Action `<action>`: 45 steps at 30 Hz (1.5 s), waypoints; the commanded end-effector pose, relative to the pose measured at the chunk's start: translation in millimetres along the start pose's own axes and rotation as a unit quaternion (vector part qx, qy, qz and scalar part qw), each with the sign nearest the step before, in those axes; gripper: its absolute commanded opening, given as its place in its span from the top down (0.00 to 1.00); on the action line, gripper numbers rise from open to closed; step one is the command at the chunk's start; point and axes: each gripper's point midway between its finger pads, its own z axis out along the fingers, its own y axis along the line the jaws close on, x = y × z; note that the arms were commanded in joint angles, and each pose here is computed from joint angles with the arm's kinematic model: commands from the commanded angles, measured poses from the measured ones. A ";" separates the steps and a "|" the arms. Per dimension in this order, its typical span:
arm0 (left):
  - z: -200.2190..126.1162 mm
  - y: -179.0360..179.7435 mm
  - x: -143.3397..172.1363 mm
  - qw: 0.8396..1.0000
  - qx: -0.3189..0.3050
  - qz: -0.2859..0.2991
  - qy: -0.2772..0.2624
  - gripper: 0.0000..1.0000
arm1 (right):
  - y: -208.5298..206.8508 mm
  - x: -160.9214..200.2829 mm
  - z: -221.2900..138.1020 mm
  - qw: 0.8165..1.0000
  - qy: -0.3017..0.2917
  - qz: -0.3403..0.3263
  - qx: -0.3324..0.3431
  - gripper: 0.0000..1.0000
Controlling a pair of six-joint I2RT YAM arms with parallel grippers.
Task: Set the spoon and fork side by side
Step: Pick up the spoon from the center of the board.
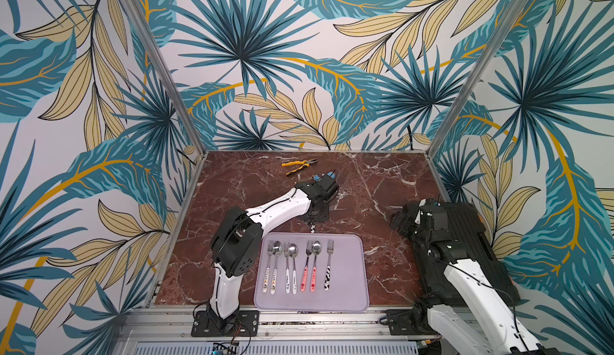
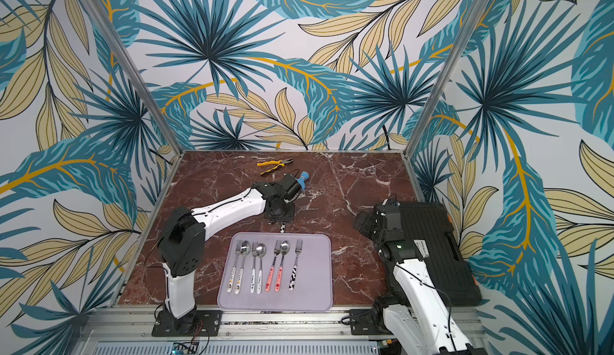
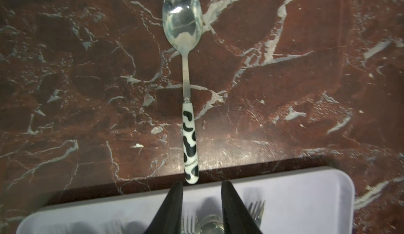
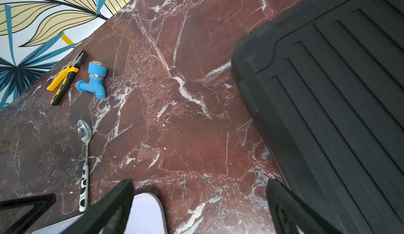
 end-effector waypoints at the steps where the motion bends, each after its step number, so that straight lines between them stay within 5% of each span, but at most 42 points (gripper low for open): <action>1: 4.6 1.0 -10.8 1.000 0.007 0.018 0.009 0.66 | -9.7 5.5 3.6 1.000 0.005 -0.008 0.021 0.00; 17: 49.4 3.9 -10.2 0.999 0.011 0.024 0.045 0.67 | -16.6 5.4 3.7 0.999 0.004 -0.013 0.041 0.00; 23: 54.4 7.8 -9.9 0.999 0.004 0.022 0.050 0.80 | -16.2 5.2 3.3 0.999 0.005 -0.014 0.040 0.01; 31: 35.6 1.5 -23.8 0.999 0.013 0.023 0.032 0.95 | -14.9 6.0 3.1 0.999 0.007 -0.013 0.037 0.00; 45: -23.0 -29.2 -7.4 0.998 0.054 0.032 -0.002 0.98 | -10.6 4.4 -1.9 1.000 0.001 -0.009 0.022 0.01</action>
